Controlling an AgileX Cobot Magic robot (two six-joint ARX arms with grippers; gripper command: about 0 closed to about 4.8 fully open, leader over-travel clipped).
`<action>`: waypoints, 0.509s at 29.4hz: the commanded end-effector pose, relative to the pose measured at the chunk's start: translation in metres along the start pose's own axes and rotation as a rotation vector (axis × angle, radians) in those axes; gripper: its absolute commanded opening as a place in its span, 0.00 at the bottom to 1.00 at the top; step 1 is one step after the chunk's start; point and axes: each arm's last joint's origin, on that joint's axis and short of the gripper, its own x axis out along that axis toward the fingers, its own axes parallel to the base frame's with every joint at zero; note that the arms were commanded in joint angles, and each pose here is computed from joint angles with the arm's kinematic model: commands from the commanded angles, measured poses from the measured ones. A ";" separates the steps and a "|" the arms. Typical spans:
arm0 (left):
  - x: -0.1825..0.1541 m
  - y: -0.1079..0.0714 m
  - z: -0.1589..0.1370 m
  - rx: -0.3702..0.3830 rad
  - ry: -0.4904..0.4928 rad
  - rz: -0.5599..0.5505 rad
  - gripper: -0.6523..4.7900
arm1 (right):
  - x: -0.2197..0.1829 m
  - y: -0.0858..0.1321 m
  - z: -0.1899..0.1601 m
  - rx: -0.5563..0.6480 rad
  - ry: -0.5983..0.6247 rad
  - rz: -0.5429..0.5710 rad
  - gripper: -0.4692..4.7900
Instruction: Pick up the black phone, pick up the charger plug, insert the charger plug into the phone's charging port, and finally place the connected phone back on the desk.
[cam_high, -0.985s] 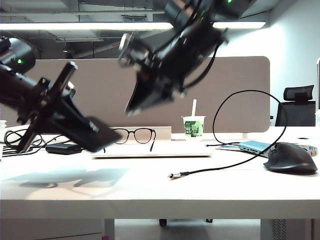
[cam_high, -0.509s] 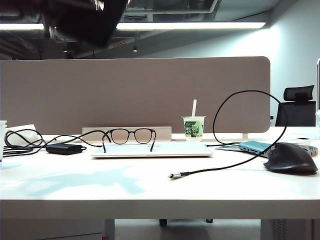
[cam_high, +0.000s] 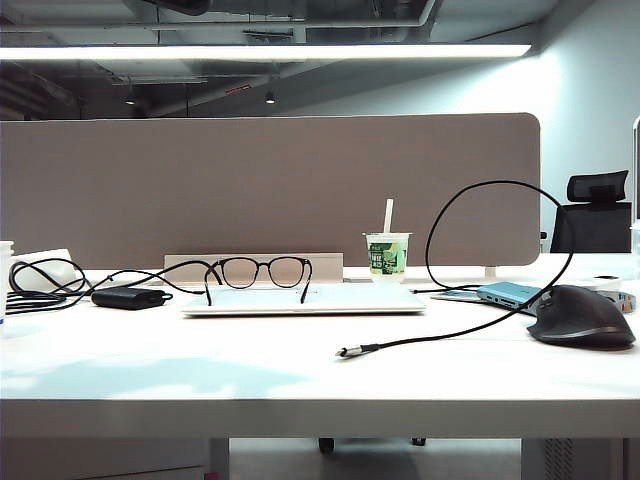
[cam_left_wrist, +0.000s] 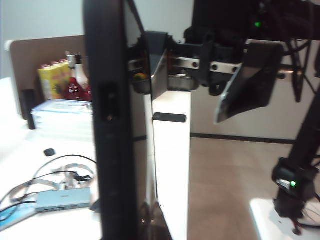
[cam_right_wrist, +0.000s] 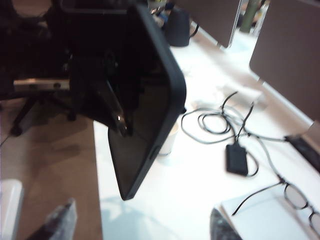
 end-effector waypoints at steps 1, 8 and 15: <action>0.014 -0.005 -0.007 0.036 0.024 -0.074 0.11 | -0.002 0.002 0.000 0.003 0.003 0.033 0.85; 0.042 -0.017 -0.026 0.049 0.077 -0.126 0.11 | -0.002 0.004 -0.002 0.020 0.007 0.090 0.91; 0.046 -0.018 -0.029 0.051 0.089 -0.125 0.11 | 0.003 0.005 -0.007 0.056 0.023 0.173 0.91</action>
